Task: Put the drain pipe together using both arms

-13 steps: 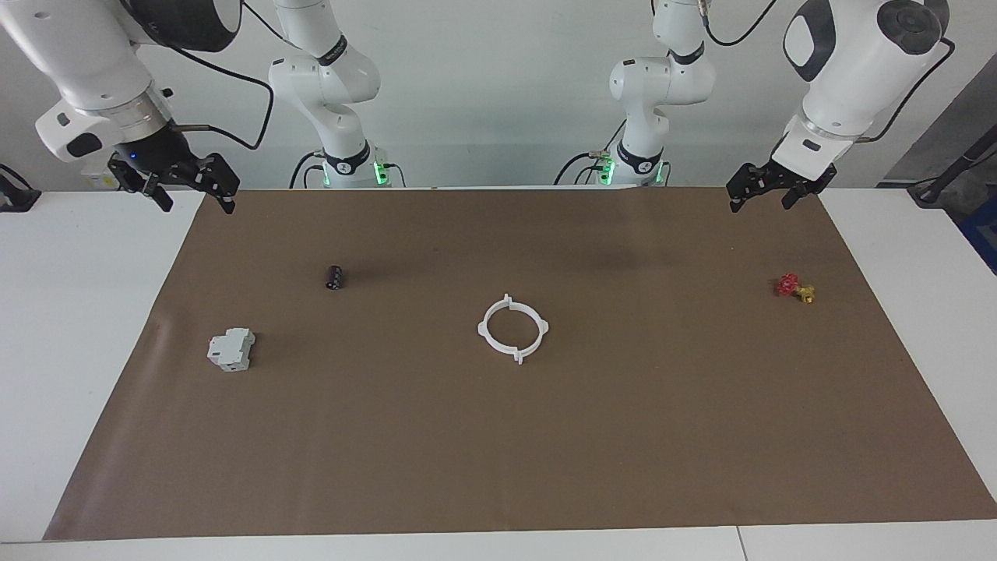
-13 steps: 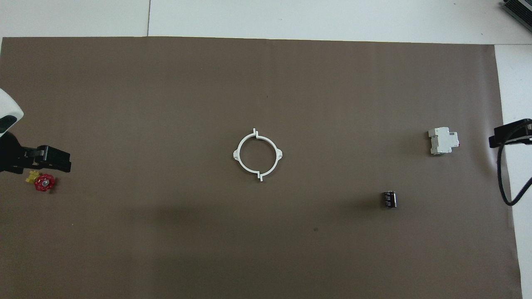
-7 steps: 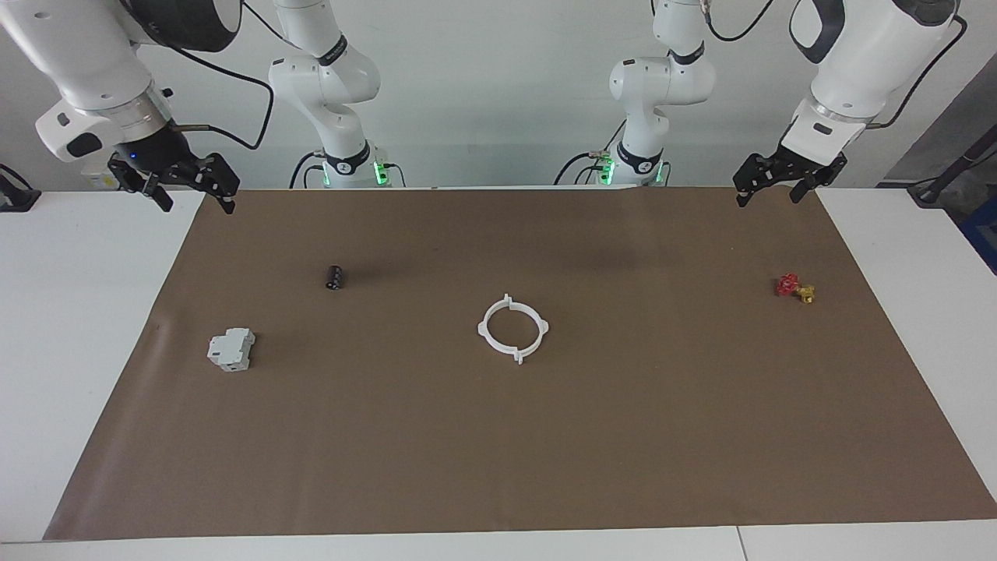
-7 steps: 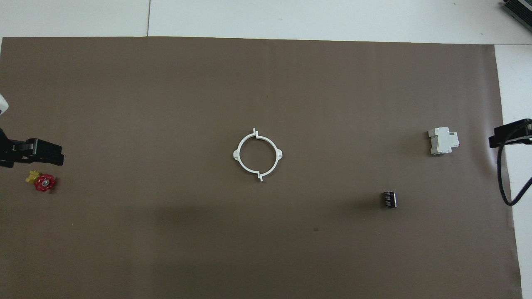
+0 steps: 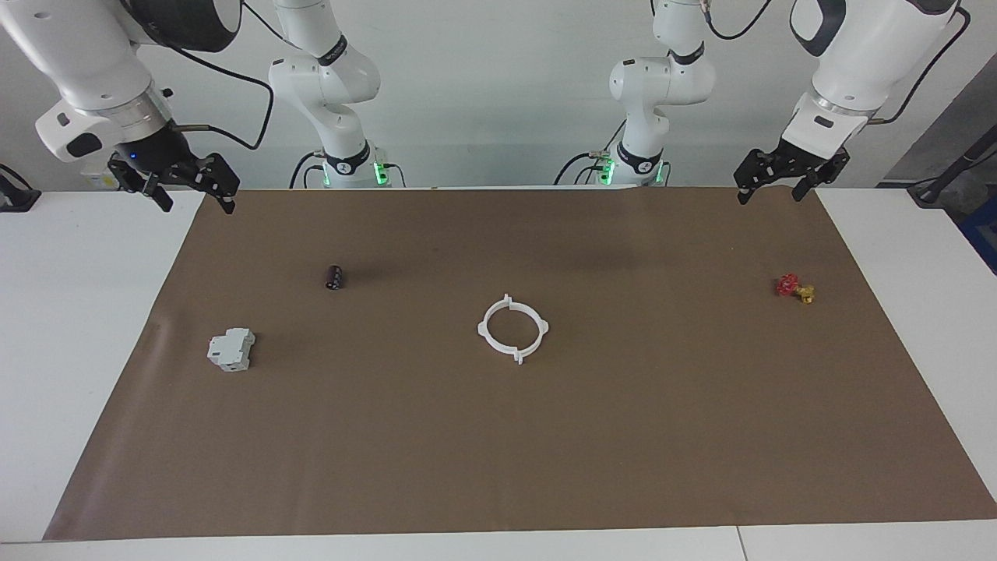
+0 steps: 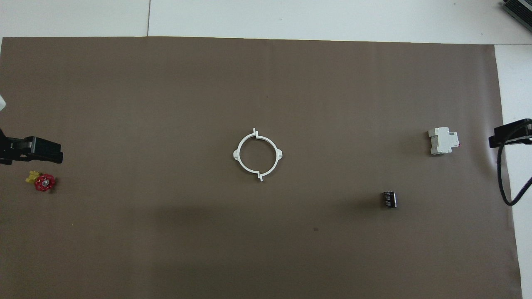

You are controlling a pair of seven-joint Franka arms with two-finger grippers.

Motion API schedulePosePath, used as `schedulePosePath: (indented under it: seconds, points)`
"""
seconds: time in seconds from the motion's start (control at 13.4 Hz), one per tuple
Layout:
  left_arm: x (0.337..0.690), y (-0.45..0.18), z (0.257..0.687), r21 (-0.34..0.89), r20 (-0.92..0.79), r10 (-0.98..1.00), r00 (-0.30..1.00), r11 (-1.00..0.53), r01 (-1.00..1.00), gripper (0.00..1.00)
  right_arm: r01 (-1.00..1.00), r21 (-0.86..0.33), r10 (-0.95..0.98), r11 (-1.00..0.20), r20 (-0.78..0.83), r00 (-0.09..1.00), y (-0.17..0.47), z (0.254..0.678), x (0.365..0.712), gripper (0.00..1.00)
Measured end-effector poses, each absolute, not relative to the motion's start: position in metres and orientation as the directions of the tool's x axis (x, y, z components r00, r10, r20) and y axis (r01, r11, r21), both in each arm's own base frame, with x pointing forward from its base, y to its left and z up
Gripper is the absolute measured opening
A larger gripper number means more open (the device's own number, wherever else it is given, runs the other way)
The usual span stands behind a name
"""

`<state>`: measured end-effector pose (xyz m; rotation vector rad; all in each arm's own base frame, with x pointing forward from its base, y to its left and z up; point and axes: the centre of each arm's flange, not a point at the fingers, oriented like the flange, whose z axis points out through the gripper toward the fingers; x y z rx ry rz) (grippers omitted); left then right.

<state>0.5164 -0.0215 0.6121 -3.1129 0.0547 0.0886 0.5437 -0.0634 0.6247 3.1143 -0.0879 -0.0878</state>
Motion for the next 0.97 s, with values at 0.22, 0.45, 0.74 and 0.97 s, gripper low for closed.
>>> schedulePosePath:
  seconds: [0.22,0.45,0.74,0.97]
  points:
    - [0.5165,-0.0183,0.6125,-0.026,-0.056,-0.028,0.998,-0.999,-0.029,1.0,-0.056,0.026,-0.057,-0.998,-0.056,0.997,-0.0634,0.6247,0.5437,1.0]
    - [0.5155,-0.0155,0.6152,-0.025,-0.051,-0.023,0.998,-0.999,-0.024,1.0,-0.056,0.026,-0.057,-0.998,-0.056,0.997,-0.0634,0.6247,0.5437,1.0]
    - [0.5154,-0.0159,0.6153,-0.026,-0.051,-0.024,0.998,-0.999,-0.025,1.0,-0.056,0.026,-0.057,-0.998,-0.056,0.997,-0.0634,0.6247,0.5437,1.0]
    - [0.5157,-0.0162,0.6163,-0.026,-0.048,-0.024,0.999,-0.999,-0.025,1.0,-0.056,0.026,-0.057,-0.998,-0.056,0.997,-0.0634,0.6247,0.5437,1.0]
